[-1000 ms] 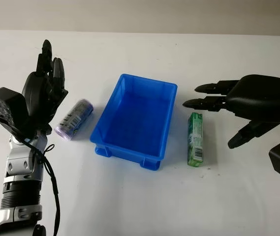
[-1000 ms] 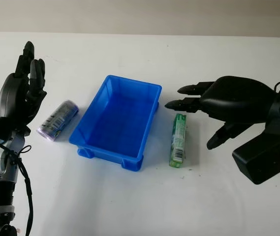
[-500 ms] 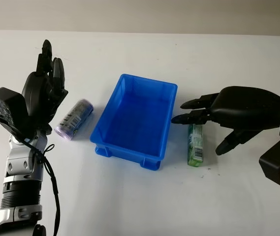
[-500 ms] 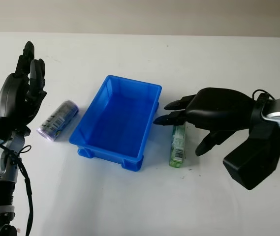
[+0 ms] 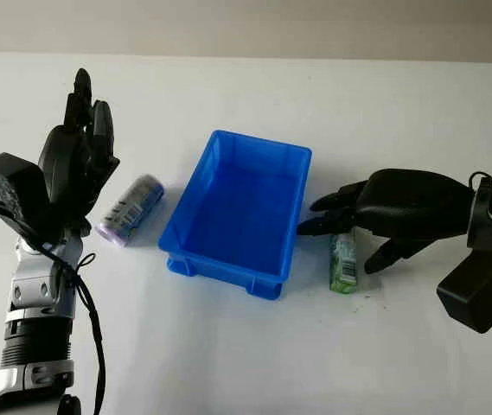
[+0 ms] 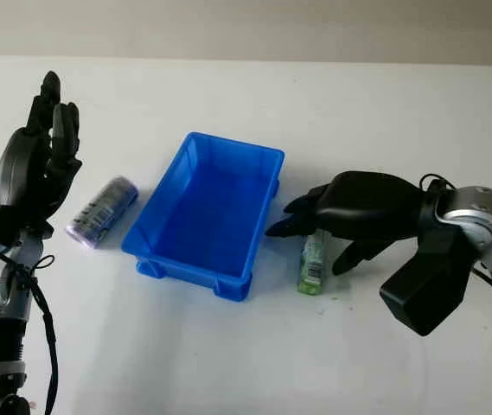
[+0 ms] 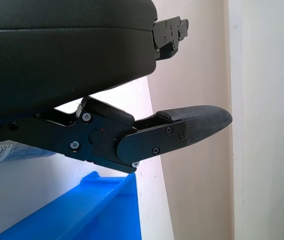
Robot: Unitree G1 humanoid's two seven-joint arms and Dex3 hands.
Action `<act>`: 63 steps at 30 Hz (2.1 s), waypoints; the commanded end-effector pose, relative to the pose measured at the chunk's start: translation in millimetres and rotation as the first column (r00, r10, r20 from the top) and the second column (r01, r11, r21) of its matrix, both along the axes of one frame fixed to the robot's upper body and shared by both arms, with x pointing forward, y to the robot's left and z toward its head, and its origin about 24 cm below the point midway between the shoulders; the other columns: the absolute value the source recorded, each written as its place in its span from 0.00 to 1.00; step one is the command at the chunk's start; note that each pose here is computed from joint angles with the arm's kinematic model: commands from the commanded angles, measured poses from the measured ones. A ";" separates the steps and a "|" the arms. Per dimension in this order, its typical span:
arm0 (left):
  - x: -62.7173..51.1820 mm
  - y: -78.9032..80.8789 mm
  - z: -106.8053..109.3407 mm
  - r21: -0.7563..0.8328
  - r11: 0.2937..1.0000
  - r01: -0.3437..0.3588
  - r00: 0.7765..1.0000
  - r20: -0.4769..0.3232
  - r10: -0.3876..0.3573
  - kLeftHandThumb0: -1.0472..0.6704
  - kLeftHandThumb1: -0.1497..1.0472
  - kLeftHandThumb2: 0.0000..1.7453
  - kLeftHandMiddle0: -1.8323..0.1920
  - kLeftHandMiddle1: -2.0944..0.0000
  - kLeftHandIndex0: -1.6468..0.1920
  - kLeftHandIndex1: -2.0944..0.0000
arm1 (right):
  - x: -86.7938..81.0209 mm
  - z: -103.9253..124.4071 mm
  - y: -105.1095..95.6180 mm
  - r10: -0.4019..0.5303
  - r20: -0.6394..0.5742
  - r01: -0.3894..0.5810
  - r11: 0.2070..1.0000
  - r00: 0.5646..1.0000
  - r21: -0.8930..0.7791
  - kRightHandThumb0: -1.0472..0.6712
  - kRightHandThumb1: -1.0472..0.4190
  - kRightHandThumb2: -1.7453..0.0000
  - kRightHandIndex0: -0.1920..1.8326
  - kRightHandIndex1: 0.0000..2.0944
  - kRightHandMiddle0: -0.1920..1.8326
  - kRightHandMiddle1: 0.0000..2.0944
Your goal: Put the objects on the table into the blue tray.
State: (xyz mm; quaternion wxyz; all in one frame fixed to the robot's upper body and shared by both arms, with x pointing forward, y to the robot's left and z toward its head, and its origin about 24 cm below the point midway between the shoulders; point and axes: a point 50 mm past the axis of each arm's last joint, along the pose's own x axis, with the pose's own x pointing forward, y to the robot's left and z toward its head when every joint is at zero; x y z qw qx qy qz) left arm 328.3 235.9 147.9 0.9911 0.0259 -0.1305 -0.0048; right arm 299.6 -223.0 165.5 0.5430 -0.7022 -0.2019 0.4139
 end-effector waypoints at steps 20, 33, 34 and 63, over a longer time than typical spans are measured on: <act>1.2 3.7 13.3 0.023 1.000 -0.010 1.000 0.024 0.009 0.13 1.00 0.37 1.00 0.98 1.00 0.99 | 13.0 -22.2 -34.5 0.004 0.317 0.026 0.996 0.948 -0.091 0.30 0.00 0.85 0.59 1.00 0.44 1.00; 1.3 5.9 15.1 0.035 0.999 0.009 1.000 0.027 -0.010 0.14 1.00 0.36 1.00 0.98 1.00 0.99 | 24.4 -1.1 -41.6 -0.033 0.472 0.054 0.998 0.881 -0.032 0.31 0.00 0.88 0.61 1.00 0.47 1.00; 1.4 5.8 15.2 0.032 0.999 0.009 1.000 0.025 -0.010 0.14 1.00 0.36 1.00 0.98 1.00 0.99 | 27.7 6.6 -43.0 -0.068 0.502 0.079 0.997 0.862 0.001 0.31 0.00 0.90 0.59 1.00 0.47 1.00; 5.0 0.6 15.3 0.031 0.999 0.009 1.000 0.029 -0.010 0.14 1.00 0.36 1.00 0.98 1.00 0.99 | 73.2 101.3 28.0 -0.272 0.716 -0.103 0.895 0.642 0.433 0.34 0.01 0.96 0.67 1.00 0.57 1.00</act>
